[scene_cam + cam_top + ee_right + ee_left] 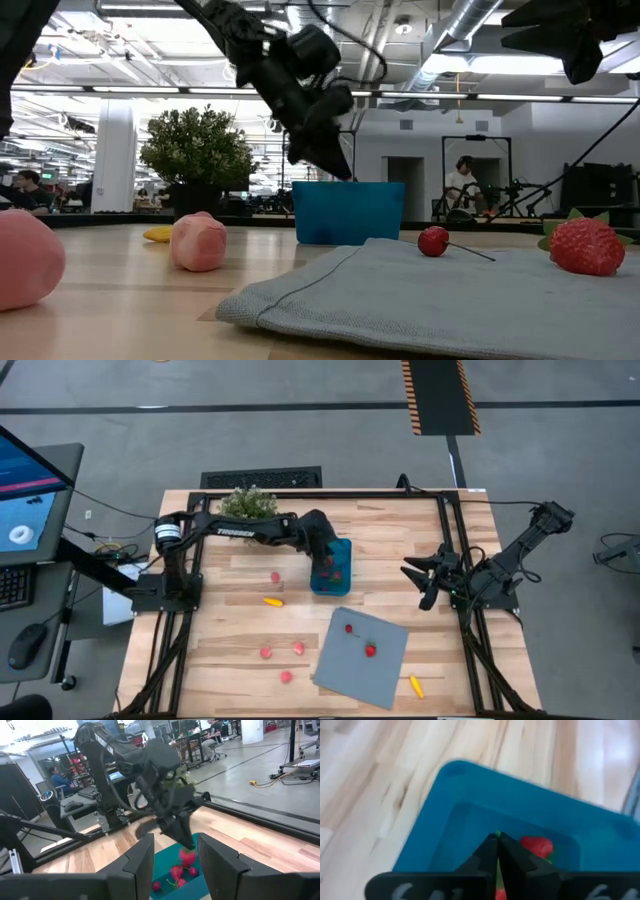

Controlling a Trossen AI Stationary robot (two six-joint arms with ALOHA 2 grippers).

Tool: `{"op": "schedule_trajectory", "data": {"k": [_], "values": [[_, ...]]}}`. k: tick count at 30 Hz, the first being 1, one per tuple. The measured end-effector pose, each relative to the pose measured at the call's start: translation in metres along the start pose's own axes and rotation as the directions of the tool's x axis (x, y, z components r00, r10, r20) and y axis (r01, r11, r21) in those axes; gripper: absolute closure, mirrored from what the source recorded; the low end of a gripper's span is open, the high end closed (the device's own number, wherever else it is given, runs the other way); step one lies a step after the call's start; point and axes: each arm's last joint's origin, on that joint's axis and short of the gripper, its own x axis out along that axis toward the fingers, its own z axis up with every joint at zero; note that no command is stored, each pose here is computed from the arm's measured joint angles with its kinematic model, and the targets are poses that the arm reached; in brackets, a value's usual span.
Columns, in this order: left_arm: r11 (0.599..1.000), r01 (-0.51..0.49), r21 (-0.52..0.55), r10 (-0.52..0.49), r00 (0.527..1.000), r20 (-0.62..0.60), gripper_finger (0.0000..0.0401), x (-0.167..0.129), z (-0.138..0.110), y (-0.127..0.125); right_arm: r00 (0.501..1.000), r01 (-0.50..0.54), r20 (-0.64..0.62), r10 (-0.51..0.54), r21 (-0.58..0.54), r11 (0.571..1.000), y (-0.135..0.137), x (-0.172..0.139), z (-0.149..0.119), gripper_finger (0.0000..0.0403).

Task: Pick and placing Produce into tupperware
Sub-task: Put the strawberry into the blue bin, then put the cherry into the blue bin

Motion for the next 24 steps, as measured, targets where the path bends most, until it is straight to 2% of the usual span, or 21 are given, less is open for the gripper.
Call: {"op": "schedule_trajectory", "data": {"k": [4,12,14,19,21,24], "values": [[1.000,0.026,0.014,-0.026,1.000,-0.002,0.0369,0.005,-0.002,0.000,1.000,-0.002,0.002,0.002,0.005,1.000,0.000,0.000,0.000,0.0232],[1.000,0.005,0.023,-0.007,0.998,0.066,0.0281,0.001,0.006,0.001,1.000,0.002,-0.007,-0.003,-0.010,1.000,0.002,0.002,-0.003,0.0232],[0.998,0.044,0.040,-0.047,0.997,0.059,0.0271,0.000,0.006,0.000,1.000,0.005,-0.012,-0.005,-0.003,1.000,0.003,0.002,-0.004,0.0232],[0.969,0.230,0.095,-0.238,0.968,0.084,0.0269,-0.011,0.014,-0.008,1.000,0.010,-0.018,-0.010,-0.009,1.000,0.004,0.004,-0.006,0.0232],[0.964,0.254,0.077,-0.262,0.959,0.111,0.0272,-0.019,0.019,-0.010,1.000,0.010,-0.019,-0.009,0.037,0.999,0.004,0.004,-0.006,0.0232],[0.952,0.290,0.099,-0.302,0.943,0.138,0.0276,-0.036,0.025,-0.014,1.000,0.003,-0.029,-0.003,0.015,1.000,0.003,0.006,-0.006,0.0232]]}}
